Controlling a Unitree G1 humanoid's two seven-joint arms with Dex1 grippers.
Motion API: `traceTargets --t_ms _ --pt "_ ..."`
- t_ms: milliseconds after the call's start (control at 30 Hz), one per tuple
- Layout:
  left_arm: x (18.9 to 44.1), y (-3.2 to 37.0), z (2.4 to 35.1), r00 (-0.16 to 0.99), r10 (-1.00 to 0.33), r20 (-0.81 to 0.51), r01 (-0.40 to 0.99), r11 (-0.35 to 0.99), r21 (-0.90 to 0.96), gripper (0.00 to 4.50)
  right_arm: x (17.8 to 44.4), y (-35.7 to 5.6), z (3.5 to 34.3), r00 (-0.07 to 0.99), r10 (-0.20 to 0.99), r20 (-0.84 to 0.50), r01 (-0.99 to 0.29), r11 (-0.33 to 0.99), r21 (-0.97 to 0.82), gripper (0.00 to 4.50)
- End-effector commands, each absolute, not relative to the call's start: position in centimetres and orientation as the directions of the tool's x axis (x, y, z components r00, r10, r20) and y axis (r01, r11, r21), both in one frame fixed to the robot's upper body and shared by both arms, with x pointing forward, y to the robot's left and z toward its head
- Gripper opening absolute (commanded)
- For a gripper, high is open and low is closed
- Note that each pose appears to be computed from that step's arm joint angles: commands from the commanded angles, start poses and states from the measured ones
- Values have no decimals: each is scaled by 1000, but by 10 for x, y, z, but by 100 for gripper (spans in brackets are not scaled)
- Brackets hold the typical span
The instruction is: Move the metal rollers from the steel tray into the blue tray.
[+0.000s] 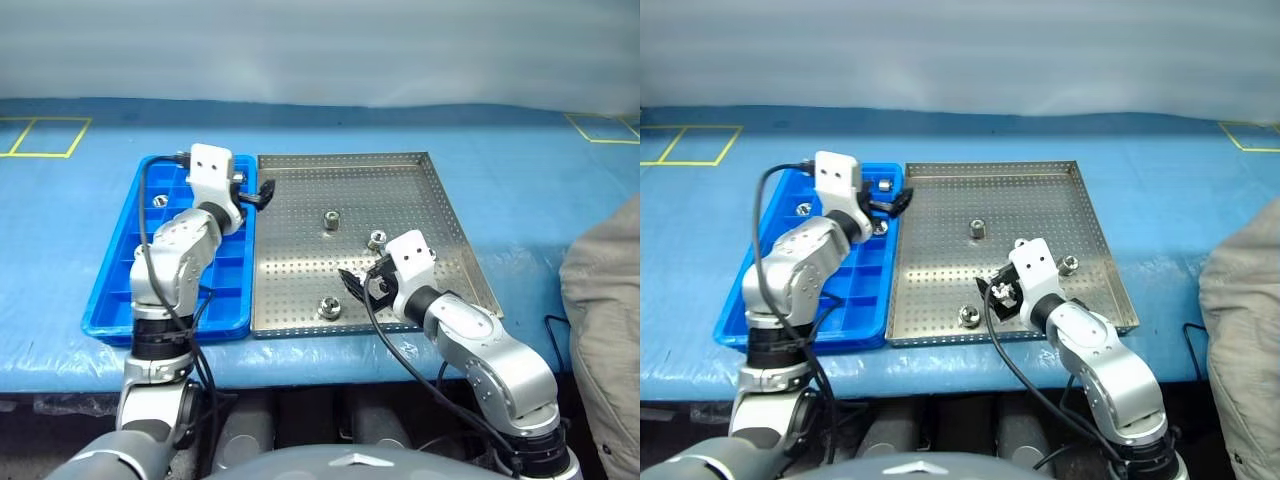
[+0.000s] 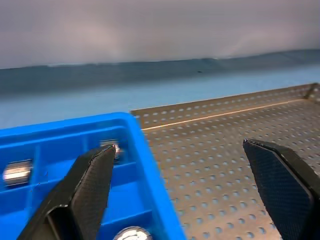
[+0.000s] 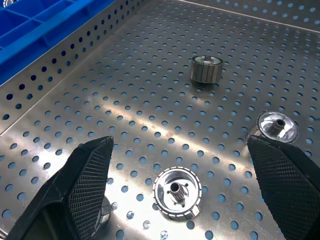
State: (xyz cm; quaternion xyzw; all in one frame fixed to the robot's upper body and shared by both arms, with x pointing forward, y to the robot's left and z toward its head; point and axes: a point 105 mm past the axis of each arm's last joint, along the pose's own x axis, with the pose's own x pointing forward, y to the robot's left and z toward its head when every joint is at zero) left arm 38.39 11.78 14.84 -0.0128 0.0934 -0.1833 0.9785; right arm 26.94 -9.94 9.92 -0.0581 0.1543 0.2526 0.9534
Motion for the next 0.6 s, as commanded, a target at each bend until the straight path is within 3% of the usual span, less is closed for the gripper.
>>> traceTargets --t_ms 33,300,600 --pt "395 90 152 885 -434 -166 431 900 -59 445 269 -101 114 856 447 -261 -475 878 -54 450" --pt "405 30 128 806 -546 -228 543 836 -80 445 269 -102 114 874 420 -245 -444 895 -48 450" --pt "416 14 97 821 -490 -294 505 863 -27 445 266 -106 112 881 401 -249 -426 903 -52 450"
